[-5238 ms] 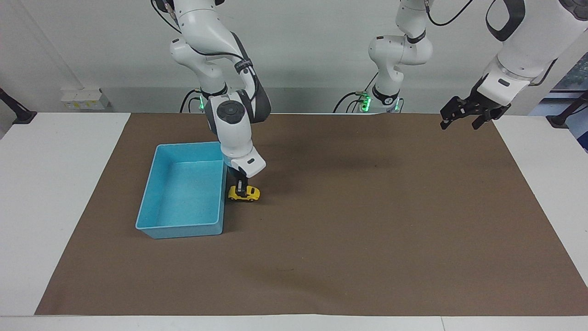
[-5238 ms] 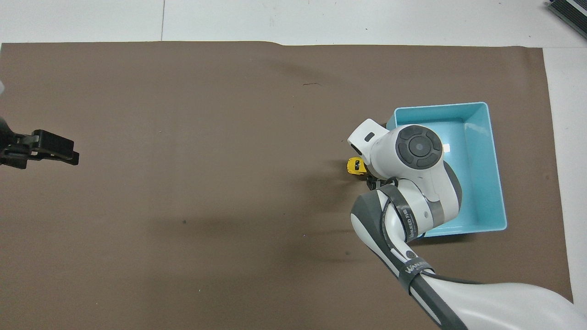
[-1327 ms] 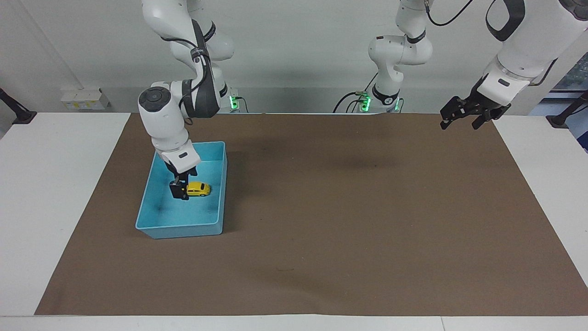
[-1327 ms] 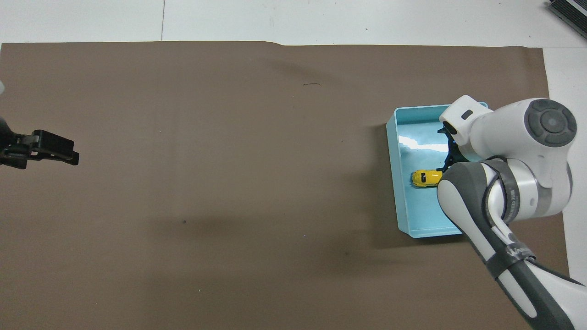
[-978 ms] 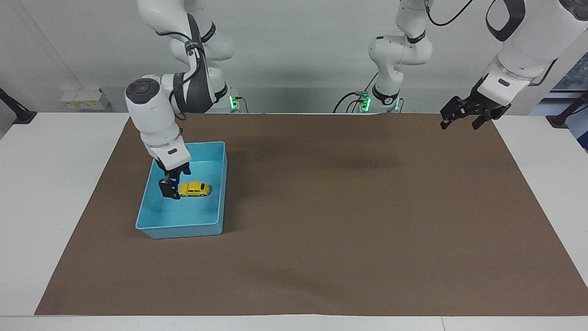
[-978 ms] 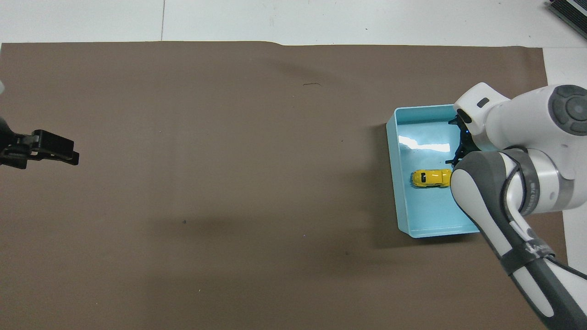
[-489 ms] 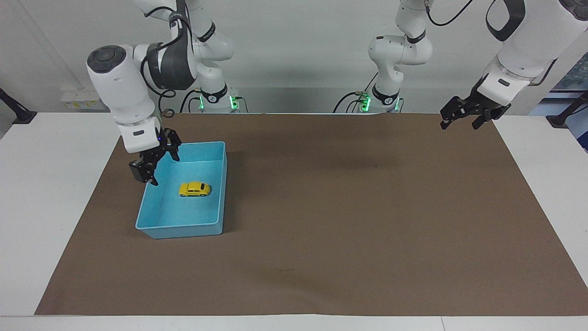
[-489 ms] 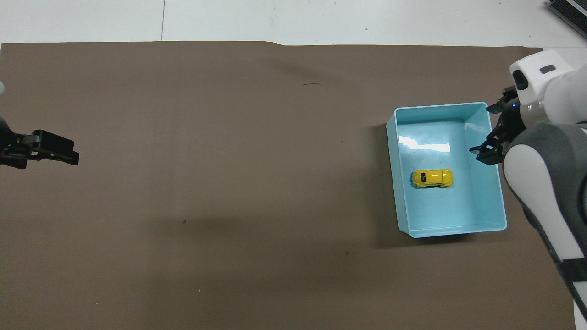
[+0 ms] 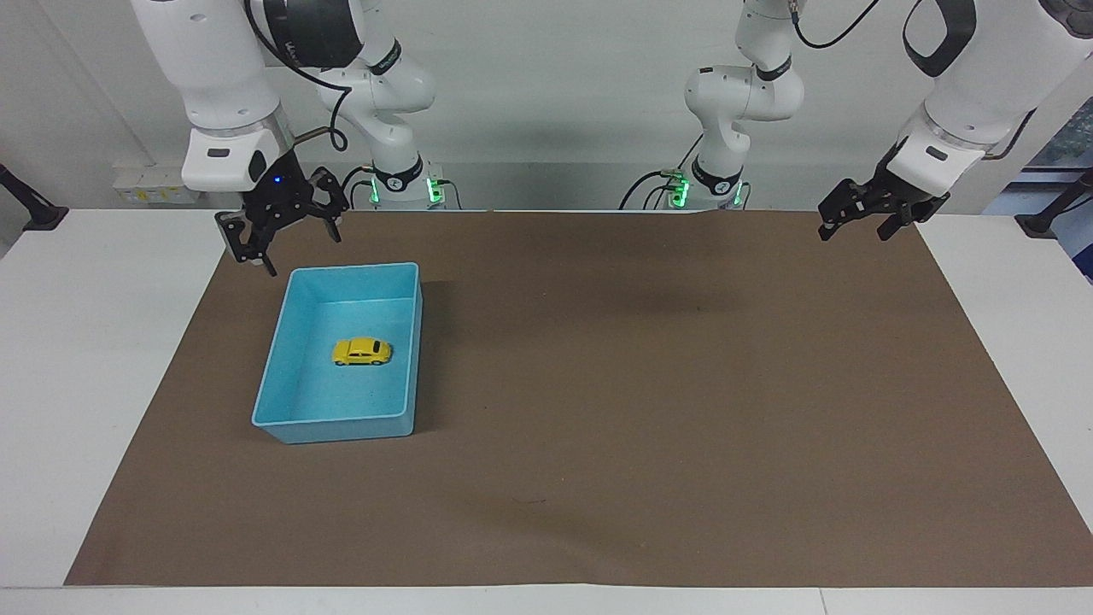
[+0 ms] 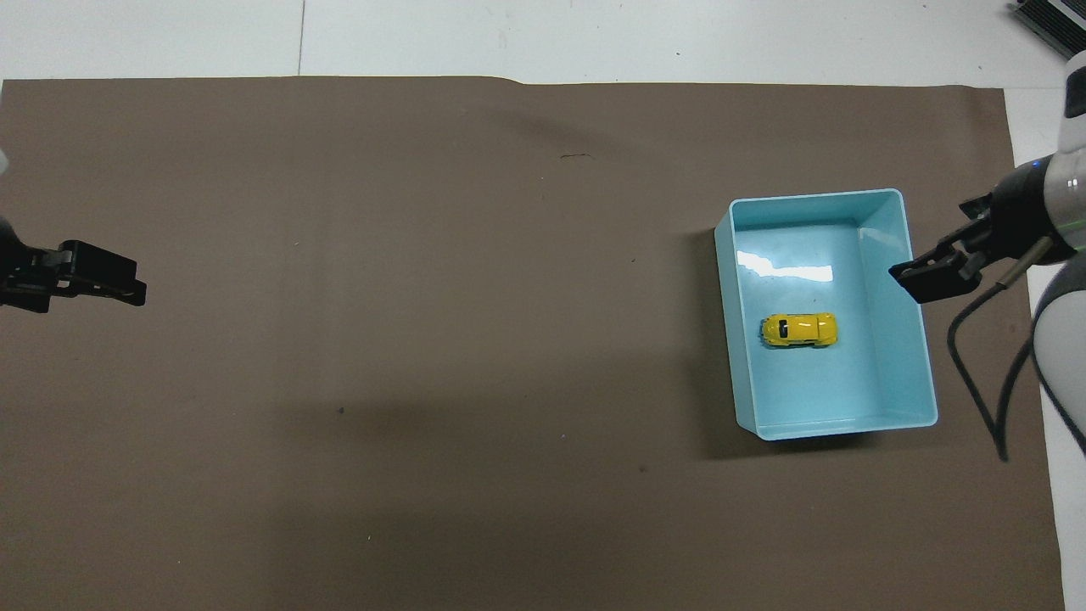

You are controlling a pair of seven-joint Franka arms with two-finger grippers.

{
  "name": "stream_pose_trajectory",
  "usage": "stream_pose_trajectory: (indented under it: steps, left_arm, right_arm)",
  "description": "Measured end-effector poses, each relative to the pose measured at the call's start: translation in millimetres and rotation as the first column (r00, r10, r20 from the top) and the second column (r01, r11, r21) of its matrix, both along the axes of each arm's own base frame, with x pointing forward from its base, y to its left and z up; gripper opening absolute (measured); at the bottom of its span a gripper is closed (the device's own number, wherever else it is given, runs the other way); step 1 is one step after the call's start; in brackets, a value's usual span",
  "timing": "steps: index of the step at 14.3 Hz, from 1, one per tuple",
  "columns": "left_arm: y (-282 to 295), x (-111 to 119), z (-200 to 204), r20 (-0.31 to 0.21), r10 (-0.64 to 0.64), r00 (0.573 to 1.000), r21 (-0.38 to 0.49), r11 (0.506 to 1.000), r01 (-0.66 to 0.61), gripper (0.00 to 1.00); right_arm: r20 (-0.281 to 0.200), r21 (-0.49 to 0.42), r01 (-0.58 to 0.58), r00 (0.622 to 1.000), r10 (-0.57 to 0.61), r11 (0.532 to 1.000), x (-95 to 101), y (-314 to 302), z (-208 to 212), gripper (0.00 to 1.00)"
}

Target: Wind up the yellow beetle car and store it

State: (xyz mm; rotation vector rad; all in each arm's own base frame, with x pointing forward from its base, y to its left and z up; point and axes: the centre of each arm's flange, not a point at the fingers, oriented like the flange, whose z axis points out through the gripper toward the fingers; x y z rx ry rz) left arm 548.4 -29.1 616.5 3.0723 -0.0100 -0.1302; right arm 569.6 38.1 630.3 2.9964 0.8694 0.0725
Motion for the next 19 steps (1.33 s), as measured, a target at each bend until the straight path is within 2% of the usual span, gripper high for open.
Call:
stream_pose_trajectory:
  steps: [1, 3, 6, 10, 17, 19]
  left_arm:
    - [0.0, 0.0, 0.0, 0.0, 0.0, 1.0, 0.0, 1.0, 0.0, 1.0]
    - [0.0, 0.0, 0.0, 0.0, 0.0, 1.0, 0.0, 1.0, 0.0, 1.0]
    - [0.0, 0.0, 0.0, 0.0, 0.0, 1.0, 0.0, 1.0, 0.0, 1.0]
    - [0.0, 0.0, 0.0, 0.0, 0.0, 1.0, 0.0, 1.0, 0.0, 1.0]
    - [0.0, 0.0, 0.0, 0.0, 0.0, 1.0, 0.0, 1.0, 0.0, 1.0]
    - [0.0, 0.0, 0.0, 0.0, 0.0, 1.0, 0.0, 1.0, 0.0, 1.0]
  right_arm:
    - [-0.024, 0.001, 0.104, 0.994, -0.104, 0.995, -5.3, 3.9, 2.4, 1.0]
    - [-0.048, -0.004, 0.28, 0.959, -0.28, 0.96, -12.4, 6.4, 11.6, 1.0]
    - [-0.08, -0.022, 0.405, 0.91, -0.406, 0.914, -19.0, 0.3, 16.3, 1.0]
    - [-0.096, -0.035, 0.444, 0.89, -0.445, 0.895, -21.6, -6.2, 16.2, 1.0]
    - [-0.09, -0.033, 0.461, 0.882, -0.462, 0.887, -22.5, -16.8, 19.6, 1.0]
    - [-0.068, -0.017, 0.467, 0.882, -0.467, 0.884, -19.4, -19.4, 22.1, 1.0]
